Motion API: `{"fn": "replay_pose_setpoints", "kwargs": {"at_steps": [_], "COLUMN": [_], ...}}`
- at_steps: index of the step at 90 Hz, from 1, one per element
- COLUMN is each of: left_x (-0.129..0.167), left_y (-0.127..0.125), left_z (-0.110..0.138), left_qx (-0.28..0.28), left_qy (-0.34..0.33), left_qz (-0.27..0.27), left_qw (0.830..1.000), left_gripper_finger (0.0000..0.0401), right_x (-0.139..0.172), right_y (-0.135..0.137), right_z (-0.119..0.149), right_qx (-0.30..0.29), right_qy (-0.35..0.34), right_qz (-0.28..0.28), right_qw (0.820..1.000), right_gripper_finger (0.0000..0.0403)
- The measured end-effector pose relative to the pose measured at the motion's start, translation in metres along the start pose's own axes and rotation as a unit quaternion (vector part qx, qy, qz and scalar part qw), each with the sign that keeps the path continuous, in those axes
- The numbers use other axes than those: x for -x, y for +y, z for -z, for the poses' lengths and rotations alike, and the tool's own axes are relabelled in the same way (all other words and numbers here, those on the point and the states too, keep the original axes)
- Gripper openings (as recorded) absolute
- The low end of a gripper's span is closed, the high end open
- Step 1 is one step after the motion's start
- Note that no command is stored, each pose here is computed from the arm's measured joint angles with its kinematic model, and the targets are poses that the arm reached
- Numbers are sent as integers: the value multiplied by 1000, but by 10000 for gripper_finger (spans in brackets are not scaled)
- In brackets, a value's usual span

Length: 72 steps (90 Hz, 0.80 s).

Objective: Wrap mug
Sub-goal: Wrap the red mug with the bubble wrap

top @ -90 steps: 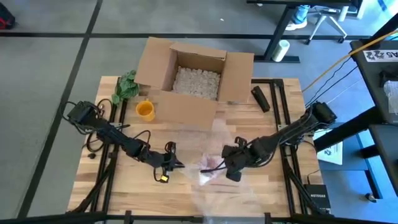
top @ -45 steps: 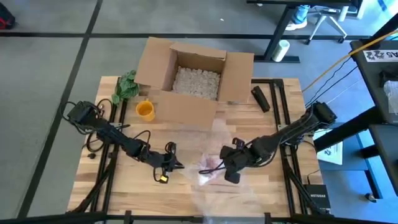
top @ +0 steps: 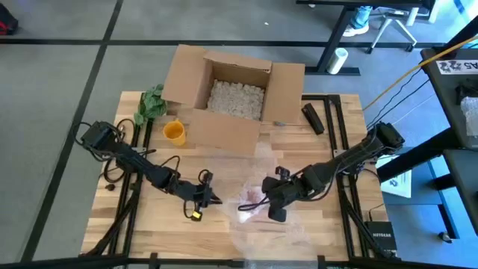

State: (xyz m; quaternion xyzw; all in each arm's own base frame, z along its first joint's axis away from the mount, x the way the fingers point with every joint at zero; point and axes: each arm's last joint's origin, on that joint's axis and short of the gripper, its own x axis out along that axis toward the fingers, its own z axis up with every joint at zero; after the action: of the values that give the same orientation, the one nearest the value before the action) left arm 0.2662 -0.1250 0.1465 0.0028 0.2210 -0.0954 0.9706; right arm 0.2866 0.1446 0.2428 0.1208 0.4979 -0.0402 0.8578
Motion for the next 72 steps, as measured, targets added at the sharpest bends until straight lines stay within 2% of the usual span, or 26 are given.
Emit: {"fn": "replay_pose_setpoints", "kwargs": {"at_steps": [22,55,72], "left_x": [-11,-58,-67], "left_y": [6,8,10], "left_z": [-11,-14,-25], "left_qx": [4,-9,-22], "left_qy": [-3,22,27], "left_qz": [13,60,65], "left_qw": [1000,998,997], "left_gripper_finger": [0,0,0], "right_x": [1,0,0], "right_y": [7,6,4], "right_z": [-7,-17,-22], "right_qx": [11,15,20], "right_qy": [-26,-48,-56], "right_qz": [-50,-81,-95], "right_qw": [998,995,994], "right_gripper_finger": [0,0,0]}}
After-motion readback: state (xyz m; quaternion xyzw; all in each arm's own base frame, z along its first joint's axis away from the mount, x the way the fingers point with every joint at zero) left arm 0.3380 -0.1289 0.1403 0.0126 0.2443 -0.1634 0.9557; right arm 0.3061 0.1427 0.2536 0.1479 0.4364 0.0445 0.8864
